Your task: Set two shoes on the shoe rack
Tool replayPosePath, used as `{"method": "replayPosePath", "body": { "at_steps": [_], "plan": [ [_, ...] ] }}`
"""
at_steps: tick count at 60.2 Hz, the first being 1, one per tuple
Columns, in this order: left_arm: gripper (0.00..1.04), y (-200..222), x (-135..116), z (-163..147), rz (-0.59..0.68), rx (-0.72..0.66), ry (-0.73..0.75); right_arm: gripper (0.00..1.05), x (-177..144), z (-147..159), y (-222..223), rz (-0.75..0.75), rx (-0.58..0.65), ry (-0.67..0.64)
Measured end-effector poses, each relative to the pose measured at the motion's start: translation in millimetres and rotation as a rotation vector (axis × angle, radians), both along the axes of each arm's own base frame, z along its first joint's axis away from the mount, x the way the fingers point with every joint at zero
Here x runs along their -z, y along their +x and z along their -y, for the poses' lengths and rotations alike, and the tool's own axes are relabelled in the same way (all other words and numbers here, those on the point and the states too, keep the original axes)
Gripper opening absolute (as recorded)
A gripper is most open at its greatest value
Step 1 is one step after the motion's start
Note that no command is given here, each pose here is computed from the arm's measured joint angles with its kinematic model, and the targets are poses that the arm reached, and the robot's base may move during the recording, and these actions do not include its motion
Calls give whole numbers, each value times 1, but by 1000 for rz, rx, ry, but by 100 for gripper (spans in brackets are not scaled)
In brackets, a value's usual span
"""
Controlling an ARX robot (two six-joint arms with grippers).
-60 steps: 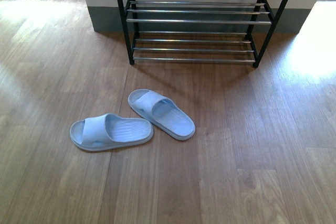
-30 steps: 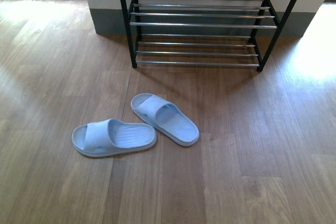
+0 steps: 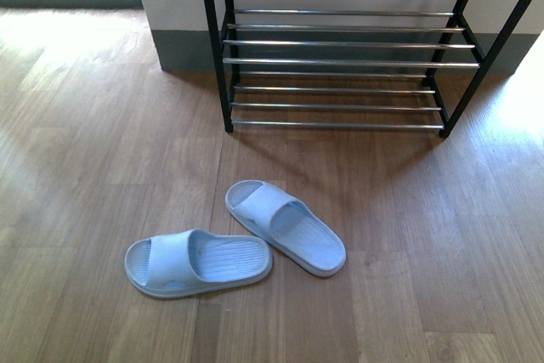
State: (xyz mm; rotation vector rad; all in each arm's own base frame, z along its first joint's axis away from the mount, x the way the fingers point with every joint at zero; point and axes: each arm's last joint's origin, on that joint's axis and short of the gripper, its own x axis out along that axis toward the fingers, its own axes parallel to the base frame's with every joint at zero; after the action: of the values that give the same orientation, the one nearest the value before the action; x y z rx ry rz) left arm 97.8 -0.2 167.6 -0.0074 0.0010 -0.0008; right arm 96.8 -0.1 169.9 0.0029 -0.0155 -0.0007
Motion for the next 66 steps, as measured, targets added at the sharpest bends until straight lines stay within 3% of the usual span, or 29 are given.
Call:
{"method": "replayPosePath", "body": {
  "at_steps": [4,7,13,27,37,55,66],
  "plan": [
    [95,0,0,0,0,0,0,96,0,0,0,-7,-19,-9],
    [95,0,0,0,0,1,0,96,2,-3,6,-47,-136,-55],
    [95,0,0,0,0,1,0,96,-3,-18,34,-103,-245,-82],
    [95,0,0,0,0,1,0,96,18,-56,116,-225,-345,-105],
    [95,0,0,0,0,1,0,96,76,-87,180,-363,-382,-130],
    [95,0,0,0,0,2,0,96,236,-140,263,-599,-491,-274],
    [95,0,0,0,0,1,0,96,286,-154,282,-646,-511,-313]
  ]
}}
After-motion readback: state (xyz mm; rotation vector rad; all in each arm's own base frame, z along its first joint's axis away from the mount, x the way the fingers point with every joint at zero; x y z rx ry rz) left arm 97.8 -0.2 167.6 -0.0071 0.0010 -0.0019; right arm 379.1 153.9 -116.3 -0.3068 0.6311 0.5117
